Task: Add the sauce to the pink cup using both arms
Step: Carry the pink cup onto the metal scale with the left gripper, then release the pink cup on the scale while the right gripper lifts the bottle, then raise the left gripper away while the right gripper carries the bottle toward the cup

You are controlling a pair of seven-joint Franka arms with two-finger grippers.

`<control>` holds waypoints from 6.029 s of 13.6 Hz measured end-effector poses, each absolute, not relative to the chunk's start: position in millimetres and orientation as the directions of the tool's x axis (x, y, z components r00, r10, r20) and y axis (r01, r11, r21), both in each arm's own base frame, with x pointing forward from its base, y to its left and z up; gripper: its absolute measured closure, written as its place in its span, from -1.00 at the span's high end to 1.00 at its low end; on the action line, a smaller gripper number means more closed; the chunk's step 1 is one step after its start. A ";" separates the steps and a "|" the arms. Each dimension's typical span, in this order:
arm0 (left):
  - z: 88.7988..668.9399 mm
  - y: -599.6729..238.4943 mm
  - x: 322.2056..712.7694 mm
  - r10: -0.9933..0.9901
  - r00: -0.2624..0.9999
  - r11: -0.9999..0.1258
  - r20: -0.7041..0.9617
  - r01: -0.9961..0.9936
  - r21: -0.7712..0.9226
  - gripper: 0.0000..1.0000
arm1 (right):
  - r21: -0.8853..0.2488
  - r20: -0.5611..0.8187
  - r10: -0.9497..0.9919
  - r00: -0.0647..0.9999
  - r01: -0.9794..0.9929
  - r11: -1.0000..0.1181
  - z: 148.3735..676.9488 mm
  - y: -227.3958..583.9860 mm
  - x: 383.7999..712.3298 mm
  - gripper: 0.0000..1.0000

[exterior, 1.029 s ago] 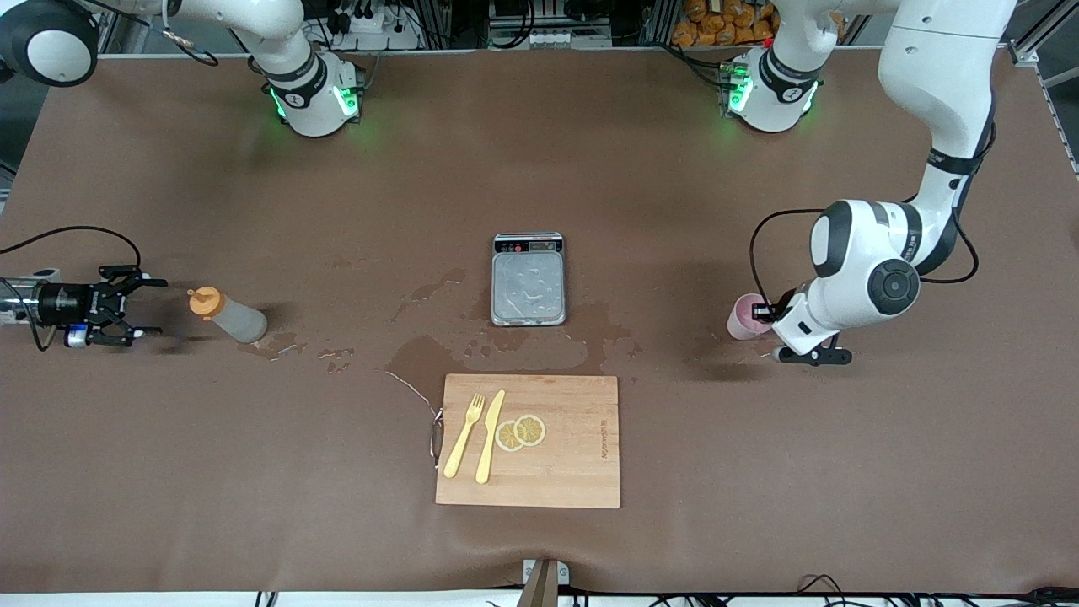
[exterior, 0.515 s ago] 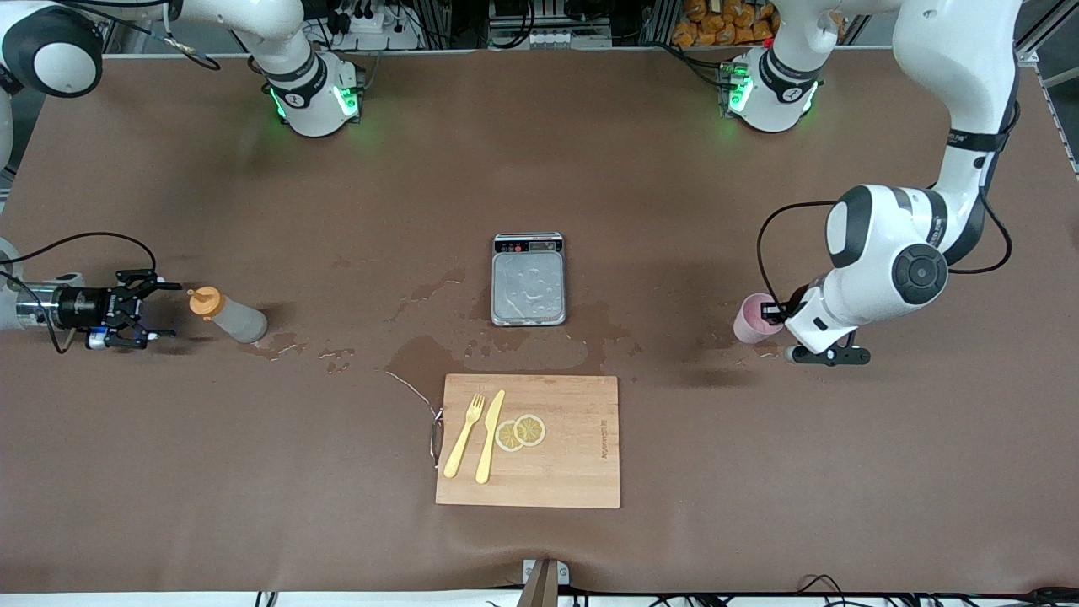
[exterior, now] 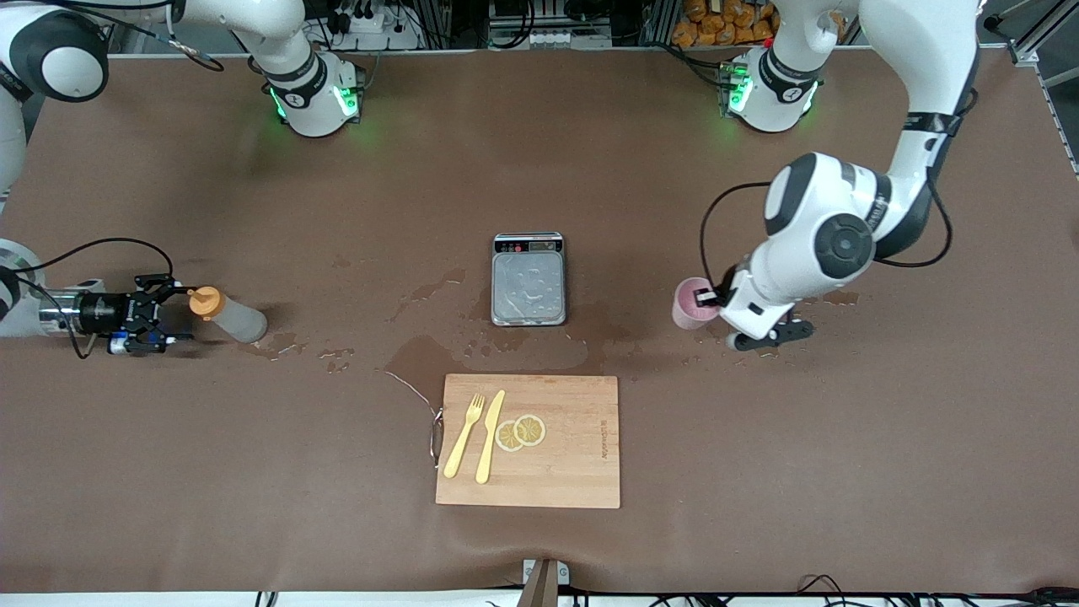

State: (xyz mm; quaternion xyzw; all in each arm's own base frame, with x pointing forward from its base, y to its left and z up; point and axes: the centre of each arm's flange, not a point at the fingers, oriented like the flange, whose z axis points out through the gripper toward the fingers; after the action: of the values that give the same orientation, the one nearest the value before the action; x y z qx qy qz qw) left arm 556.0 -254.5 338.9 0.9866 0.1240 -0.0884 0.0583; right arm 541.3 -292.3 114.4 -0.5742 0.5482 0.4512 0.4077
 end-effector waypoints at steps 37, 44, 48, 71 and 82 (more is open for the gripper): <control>261.2 -525.2 460.8 0.494 0.846 -0.858 -0.200 0.512 0.047 0.95 | 0.162 -0.900 -0.416 -0.130 -0.986 -0.042 154.9 -192.6 607.8 0.15; 267.7 -524.0 468.6 0.489 0.854 -0.861 -0.176 0.505 0.060 1.00 | 0.228 -0.797 -0.583 -0.159 -0.973 -0.046 207.9 -149.3 637.0 0.15; 277.5 -518.1 475.5 0.474 0.864 -0.870 -0.171 0.489 0.058 1.00 | 0.246 -0.733 -0.667 -0.130 -0.966 -0.083 237.1 -123.5 645.0 0.15; 459.7 -259.3 553.2 0.031 0.923 -0.998 -0.383 0.047 0.033 1.00 | 0.415 -0.079 -0.979 -0.189 -0.899 0.140 322.4 134.0 635.6 0.00; 452.6 -154.6 572.1 -0.051 0.884 -0.999 -0.465 -0.045 0.024 1.00 | 0.355 0.279 -0.951 -0.134 -0.906 0.232 313.6 259.6 580.1 -0.15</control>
State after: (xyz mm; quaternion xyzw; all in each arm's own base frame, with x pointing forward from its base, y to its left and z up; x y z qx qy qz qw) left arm 572.1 -154.6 452.6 0.9706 -0.0247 -0.2395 0.0062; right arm 580.1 259.6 313.6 -0.6176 0.7515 0.0496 -0.2267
